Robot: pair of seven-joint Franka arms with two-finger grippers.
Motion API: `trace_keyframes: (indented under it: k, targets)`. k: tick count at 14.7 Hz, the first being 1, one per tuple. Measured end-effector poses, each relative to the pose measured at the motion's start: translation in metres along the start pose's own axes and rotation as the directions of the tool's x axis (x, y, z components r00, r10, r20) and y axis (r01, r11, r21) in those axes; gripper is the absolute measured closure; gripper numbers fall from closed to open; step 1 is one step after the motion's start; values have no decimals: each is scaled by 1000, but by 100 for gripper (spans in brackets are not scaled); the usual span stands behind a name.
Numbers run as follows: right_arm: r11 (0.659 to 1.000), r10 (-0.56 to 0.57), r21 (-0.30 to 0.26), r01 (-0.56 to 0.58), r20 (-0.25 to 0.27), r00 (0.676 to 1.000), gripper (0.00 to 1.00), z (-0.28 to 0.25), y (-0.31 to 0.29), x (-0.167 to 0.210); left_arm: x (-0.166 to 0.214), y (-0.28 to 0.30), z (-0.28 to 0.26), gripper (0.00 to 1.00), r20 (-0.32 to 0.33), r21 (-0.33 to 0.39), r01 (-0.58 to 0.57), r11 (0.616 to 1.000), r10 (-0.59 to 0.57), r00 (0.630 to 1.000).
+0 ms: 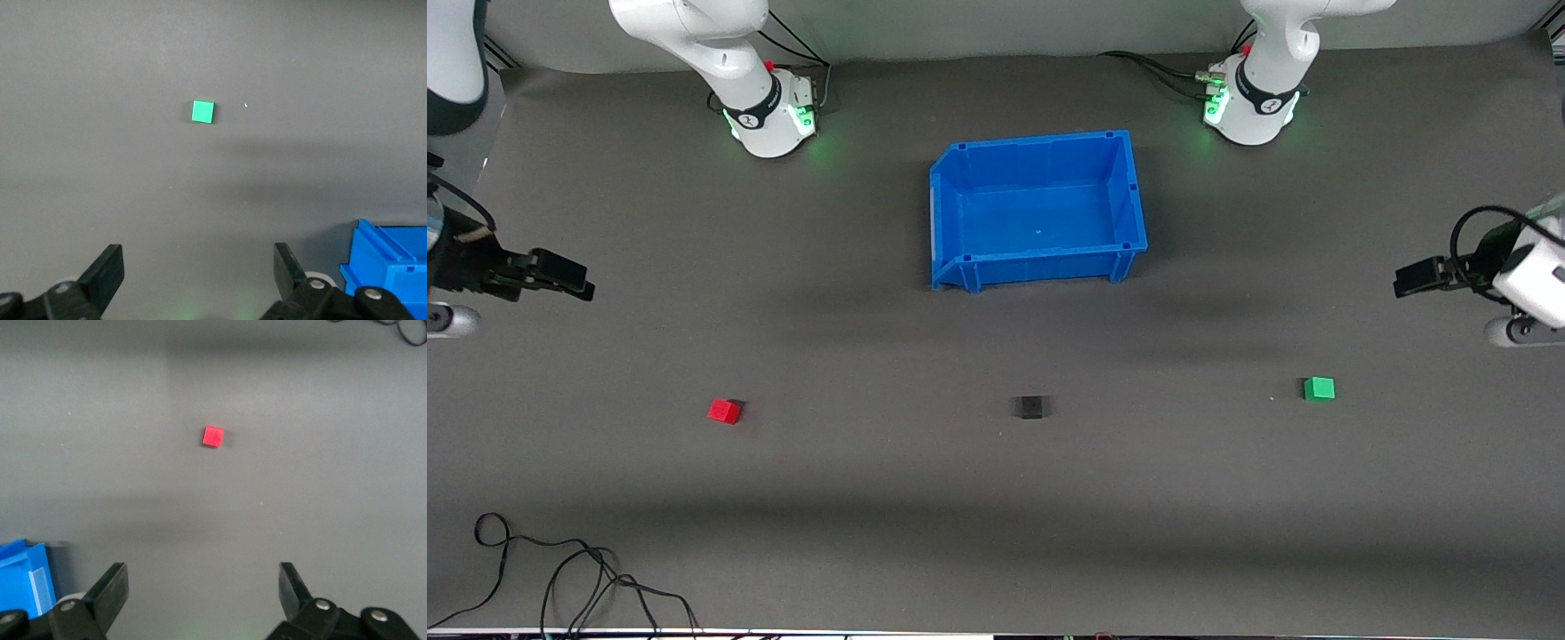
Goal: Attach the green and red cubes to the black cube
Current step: 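Reach the right gripper to the red cube while the left gripper reaches the green cube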
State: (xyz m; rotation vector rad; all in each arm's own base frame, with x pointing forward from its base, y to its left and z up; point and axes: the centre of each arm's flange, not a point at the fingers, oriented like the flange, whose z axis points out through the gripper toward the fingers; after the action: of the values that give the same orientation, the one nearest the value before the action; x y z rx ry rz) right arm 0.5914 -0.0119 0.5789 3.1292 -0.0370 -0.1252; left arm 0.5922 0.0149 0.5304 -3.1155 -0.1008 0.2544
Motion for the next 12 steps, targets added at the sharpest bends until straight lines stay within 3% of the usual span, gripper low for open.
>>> trace_keyframes:
  k: [4, 6, 9, 12]
  targets:
    - [1000, -3, -5, 3, 33, 999, 0, 57, -1, 36, 31, -13, 46, 0, 49, 9, 148, 989, -149, 988]
    - [1000, 2, -8, -2, 56, 998, 0, 93, 1, 54, 41, -26, 60, 0, 46, 13, 290, 957, -291, 956]
    - [1000, 9, -13, -9, 44, 999, 1, 146, 5, 74, 54, -14, 90, 0, 33, 20, 487, 873, -487, 873]
    - [1000, 27, 12, -28, 50, 998, 4, 195, 9, 83, 62, 0, 136, 0, 41, 44, 661, 749, -662, 748]
